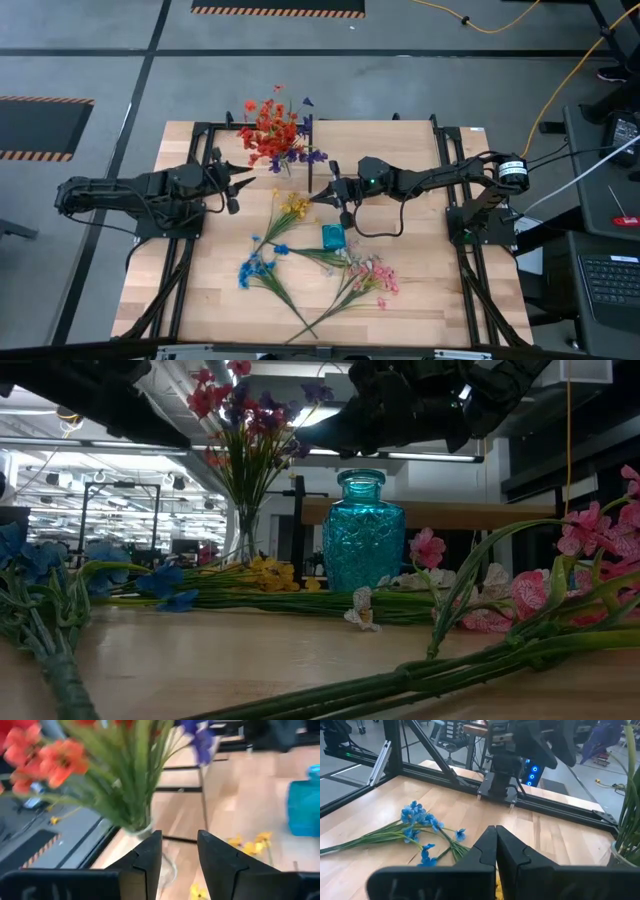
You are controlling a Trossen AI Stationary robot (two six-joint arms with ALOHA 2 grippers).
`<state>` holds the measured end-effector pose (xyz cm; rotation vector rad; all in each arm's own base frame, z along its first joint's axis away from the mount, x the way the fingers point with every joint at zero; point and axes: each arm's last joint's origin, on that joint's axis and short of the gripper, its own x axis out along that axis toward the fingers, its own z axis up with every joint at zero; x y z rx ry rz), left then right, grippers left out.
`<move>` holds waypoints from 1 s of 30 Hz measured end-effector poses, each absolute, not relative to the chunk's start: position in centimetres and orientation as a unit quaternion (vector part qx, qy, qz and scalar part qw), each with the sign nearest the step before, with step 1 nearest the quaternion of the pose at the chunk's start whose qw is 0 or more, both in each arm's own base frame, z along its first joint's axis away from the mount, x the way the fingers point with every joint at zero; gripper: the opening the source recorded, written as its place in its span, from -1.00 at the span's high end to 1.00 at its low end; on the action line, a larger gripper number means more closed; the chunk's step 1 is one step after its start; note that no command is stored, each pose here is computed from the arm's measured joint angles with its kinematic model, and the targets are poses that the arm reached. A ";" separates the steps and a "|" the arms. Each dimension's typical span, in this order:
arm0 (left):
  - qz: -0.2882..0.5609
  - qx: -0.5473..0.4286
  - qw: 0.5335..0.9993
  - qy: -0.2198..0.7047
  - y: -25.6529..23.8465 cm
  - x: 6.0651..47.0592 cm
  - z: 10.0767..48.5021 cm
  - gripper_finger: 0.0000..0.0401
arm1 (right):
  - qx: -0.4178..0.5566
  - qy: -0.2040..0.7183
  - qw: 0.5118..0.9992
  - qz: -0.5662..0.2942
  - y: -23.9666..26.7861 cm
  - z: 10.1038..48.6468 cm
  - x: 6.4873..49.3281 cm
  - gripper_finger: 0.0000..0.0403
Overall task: Pick and place flowers into a vace then onto a shelf
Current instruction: Put the transparent vase with the flowers on the shelf
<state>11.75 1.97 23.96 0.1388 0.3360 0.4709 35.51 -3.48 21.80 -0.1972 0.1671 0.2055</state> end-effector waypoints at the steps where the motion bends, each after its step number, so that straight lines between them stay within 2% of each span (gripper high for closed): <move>1: 0.242 0.063 0.953 0.172 2.0 11.7 23.8 0.40 | -0.095 0.084 0.987 0.103 -3.5 21.8 35.5 0.98; 8: 0.265 0.049 0.946 0.183 2.2 12.3 20.7 0.27 | -0.086 0.091 0.987 0.102 -3.5 21.7 35.5 0.98; 14: 0.290 0.064 0.949 0.103 2.5 12.7 19.5 0.13 | -0.085 0.097 0.986 0.103 -3.5 21.5 35.5 0.98; 17: 0.291 0.054 0.950 0.095 2.8 12.7 19.0 0.09 | -0.084 0.100 0.986 0.103 -3.5 21.5 35.4 0.98; 30: 0.290 0.002 0.948 0.133 4.2 13.3 17.6 0.07 | -0.076 0.100 0.987 0.103 -3.5 21.5 35.4 0.98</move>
